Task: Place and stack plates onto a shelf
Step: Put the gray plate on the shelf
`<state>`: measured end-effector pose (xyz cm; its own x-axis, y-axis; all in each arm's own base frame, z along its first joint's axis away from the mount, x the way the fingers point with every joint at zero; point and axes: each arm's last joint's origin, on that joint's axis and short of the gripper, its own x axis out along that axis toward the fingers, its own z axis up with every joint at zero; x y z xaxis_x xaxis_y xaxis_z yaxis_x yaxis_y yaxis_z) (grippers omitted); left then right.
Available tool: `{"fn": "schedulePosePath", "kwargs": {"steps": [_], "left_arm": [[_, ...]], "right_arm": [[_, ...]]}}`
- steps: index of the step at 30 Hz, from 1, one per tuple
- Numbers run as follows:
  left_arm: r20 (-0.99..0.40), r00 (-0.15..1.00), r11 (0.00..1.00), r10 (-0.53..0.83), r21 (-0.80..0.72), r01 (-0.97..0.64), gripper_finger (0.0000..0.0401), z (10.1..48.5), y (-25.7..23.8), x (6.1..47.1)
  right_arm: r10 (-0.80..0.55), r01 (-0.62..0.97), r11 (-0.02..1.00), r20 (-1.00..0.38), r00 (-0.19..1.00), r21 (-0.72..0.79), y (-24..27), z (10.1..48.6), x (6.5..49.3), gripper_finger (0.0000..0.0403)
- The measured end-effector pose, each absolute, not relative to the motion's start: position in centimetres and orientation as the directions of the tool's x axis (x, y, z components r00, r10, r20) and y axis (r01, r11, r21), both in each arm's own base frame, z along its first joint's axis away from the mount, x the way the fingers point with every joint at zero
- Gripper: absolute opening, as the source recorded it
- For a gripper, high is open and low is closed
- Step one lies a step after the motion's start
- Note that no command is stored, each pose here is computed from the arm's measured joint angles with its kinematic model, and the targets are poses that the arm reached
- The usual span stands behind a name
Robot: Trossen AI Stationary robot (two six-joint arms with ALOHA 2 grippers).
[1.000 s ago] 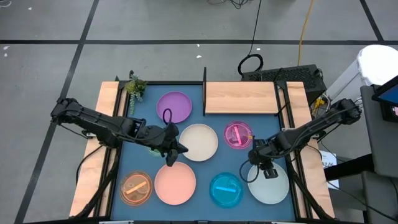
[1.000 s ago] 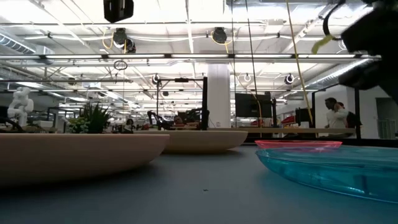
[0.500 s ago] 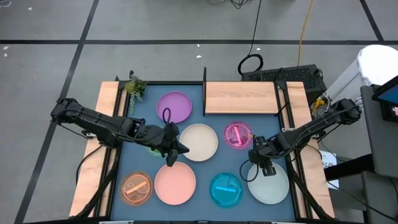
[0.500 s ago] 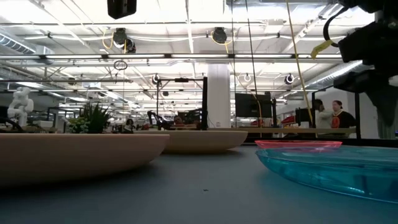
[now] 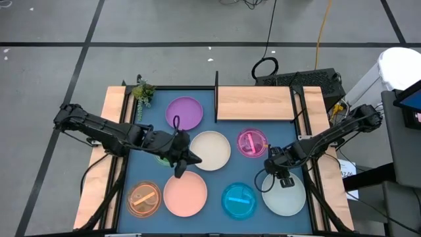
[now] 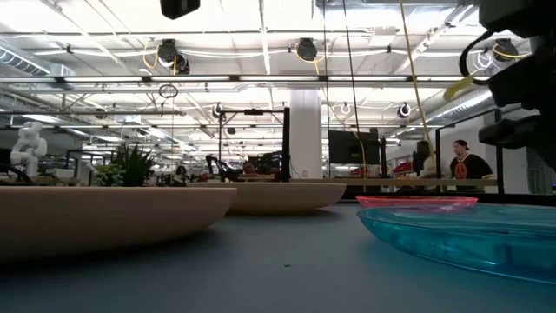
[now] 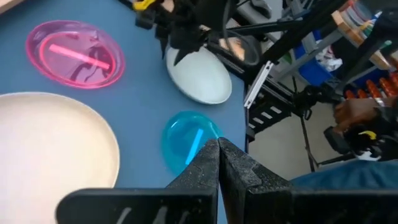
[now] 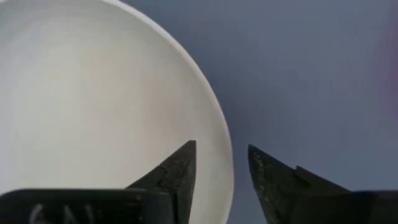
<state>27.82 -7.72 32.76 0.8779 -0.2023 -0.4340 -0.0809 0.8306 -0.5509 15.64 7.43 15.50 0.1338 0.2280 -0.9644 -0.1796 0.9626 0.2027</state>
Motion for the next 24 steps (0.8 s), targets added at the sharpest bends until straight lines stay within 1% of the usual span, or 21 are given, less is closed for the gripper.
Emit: {"fn": "schedulePosePath", "kwargs": {"steps": [7, 13, 18, 20, 24], "left_arm": [[-0.38, 0.905, 0.85, -0.189, -0.524, -0.043, 0.0004, 33.28, -7.41, 28.14], [-0.388, 0.902, 0.85, -0.187, -0.524, -0.049, 0.0004, 33.2, -7.4, 28.11], [-0.39, 0.903, 0.821, -0.182, -0.566, -0.079, 0.0004, 33.18, -7.3, 28.13], [-0.39, 0.904, 0.821, -0.172, -0.565, -0.087, 0.0004, 33.18, -7.07, 28.19], [-0.39, 0.906, 0.845, -0.162, -0.529, -0.077, 0.0004, 33.18, -6.9, 28.23]], "right_arm": [[0.227, -0.171, 0.964, -0.966, 0.124, 0.205, 7.25, 14.62, 15.19, 0.0096], [0.231, -0.18, 0.962, -0.964, 0.13, 0.206, 7.28, 14.63, 15.24, 0.0051], [0.235, -0.181, 0.961, -0.963, 0.129, 0.21, 7.3, 14.65, 15.24, 0.0012], [0.24, -0.171, 0.961, -0.962, 0.128, 0.217, 7.31, 14.67, 15.24, 0.0006], [0.263, -0.15, 0.958, -0.957, 0.121, 0.244, 7.42, 14.83, 15.3, 0.0006]]}}
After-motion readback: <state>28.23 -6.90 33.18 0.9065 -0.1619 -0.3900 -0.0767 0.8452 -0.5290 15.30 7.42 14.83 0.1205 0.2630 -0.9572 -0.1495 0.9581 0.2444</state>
